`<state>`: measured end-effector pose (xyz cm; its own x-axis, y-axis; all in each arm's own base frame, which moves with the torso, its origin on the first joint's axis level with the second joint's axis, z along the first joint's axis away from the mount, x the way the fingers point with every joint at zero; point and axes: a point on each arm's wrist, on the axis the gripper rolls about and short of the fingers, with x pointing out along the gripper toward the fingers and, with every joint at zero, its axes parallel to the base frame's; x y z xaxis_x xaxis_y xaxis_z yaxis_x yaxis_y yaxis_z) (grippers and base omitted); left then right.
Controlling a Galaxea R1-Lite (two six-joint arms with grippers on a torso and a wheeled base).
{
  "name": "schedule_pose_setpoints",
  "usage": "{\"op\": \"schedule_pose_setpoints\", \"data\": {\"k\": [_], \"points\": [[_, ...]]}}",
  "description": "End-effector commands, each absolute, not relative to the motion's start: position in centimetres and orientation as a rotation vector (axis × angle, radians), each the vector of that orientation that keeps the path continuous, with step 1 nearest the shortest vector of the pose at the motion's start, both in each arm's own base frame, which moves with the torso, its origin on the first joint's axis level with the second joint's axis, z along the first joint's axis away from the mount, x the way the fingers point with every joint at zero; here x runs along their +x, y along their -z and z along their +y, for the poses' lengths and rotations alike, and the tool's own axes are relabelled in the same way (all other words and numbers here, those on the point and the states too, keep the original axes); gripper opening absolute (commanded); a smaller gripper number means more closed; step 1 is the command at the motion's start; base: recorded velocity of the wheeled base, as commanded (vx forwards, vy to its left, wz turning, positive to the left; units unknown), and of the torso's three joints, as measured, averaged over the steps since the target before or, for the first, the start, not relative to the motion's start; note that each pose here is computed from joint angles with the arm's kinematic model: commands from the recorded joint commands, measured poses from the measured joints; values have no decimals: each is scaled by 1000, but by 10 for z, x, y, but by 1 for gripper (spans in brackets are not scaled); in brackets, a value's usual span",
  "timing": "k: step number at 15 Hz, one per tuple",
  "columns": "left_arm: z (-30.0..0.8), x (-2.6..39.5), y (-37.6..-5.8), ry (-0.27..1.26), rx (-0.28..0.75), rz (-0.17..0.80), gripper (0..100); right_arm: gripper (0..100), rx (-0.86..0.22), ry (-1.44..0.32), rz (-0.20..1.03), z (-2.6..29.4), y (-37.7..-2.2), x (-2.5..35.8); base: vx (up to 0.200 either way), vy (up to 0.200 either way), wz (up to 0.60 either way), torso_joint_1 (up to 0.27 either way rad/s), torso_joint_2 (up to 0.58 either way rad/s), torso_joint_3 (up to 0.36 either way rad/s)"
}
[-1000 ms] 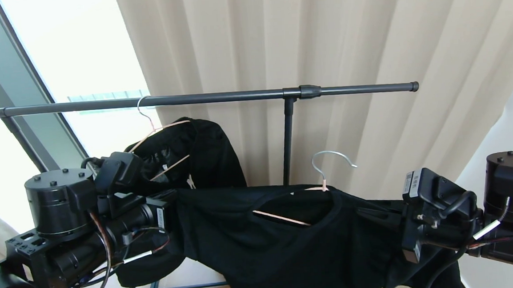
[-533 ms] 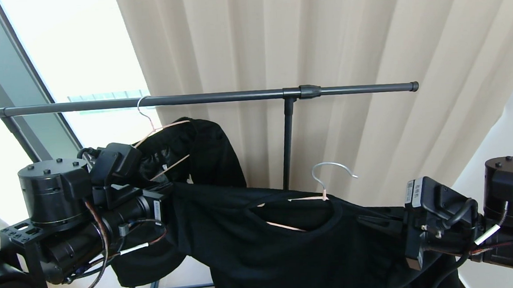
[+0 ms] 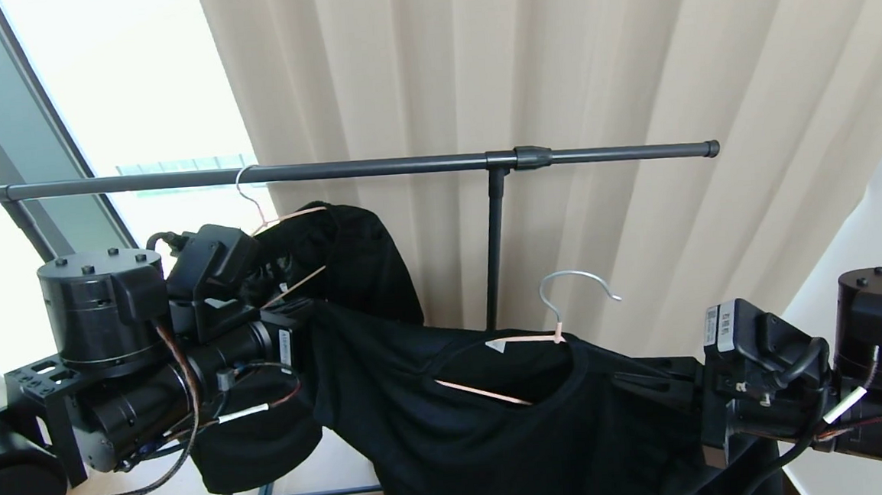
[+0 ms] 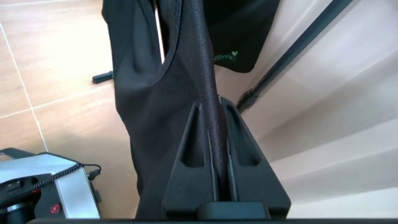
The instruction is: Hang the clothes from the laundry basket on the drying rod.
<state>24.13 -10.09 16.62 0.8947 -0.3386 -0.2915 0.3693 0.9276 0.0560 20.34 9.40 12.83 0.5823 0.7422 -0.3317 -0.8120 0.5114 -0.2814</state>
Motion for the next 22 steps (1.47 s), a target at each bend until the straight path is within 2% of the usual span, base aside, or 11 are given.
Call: {"op": "schedule_pose_setpoints", "data": {"k": [1, 7, 12, 14, 15, 19, 22], "points": [[-98, 245, -179, 352, 104, 259, 0, 0, -439, -943, 174, 94, -128, 202, 0, 0, 0, 0, 0, 0], [-94, 253, -188, 327, 93, 247, 0, 0, -459, -963, 175, 96, -125, 200, 0, 0, 0, 0, 0, 0], [-95, 235, -168, 379, 116, 320, 0, 0, -457, -952, 170, 97, -128, 201, 0, 0, 0, 0, 0, 0], [-95, 222, -172, 519, 91, 310, 0, 0, -456, -945, 181, 97, -127, 202, 0, 0, 0, 0, 0, 0], [-93, 210, -179, 687, 61, 321, 0, 0, -452, -952, 185, 97, -126, 201, 0, 0, 0, 0, 0, 0], [-87, 207, -196, 886, 23, 396, 0, 0, -418, -1056, 176, 98, -123, 199, 0, 0, 0, 0, 0, 0], [-88, 207, -198, 936, 57, 373, 0, 0, -395, -1121, 166, 98, -122, 198, 0, 0, 0, 0, 0, 0]]}}
